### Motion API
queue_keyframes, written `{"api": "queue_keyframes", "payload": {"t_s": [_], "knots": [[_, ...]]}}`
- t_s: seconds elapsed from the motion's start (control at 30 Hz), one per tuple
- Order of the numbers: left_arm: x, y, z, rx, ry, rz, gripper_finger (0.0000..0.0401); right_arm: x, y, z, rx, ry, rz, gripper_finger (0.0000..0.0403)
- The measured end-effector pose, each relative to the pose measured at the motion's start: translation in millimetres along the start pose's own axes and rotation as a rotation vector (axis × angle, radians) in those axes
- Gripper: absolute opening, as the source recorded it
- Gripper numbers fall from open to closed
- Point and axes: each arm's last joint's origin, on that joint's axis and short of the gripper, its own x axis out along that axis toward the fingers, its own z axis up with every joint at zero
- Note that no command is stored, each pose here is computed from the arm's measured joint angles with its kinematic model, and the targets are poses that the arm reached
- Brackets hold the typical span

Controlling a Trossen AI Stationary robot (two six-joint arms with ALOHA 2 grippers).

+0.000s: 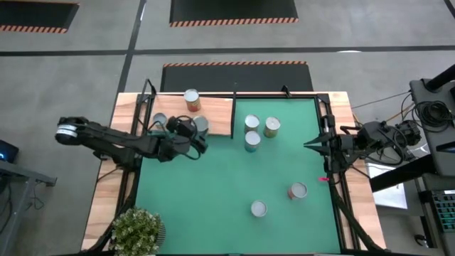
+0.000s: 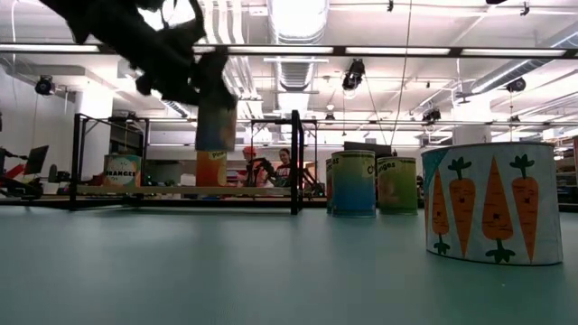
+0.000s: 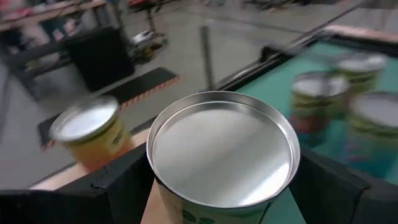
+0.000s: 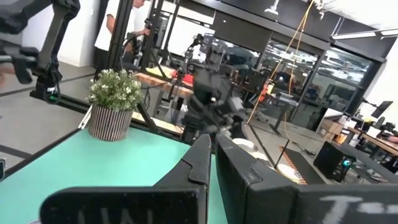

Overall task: Pick and place cans onto a shelf
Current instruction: Put the canned peaches on the shelf

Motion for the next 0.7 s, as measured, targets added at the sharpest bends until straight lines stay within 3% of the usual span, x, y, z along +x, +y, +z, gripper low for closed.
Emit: {"api": "queue_keyframes", "payload": {"t_s": [0.3,0.7], "knots": [[31.8,10.7,-15.8,-0.059,0.050,0.100,0.0304,-0.1,0.0,0.0,-0.002,0.000,0.000,0.0013],[43.6,8.3,-26.1,-0.024,0.084,0.134,0.0304,-0.1,0.0,-0.1,-0.007,0.001,0.000,0.0013]]}}
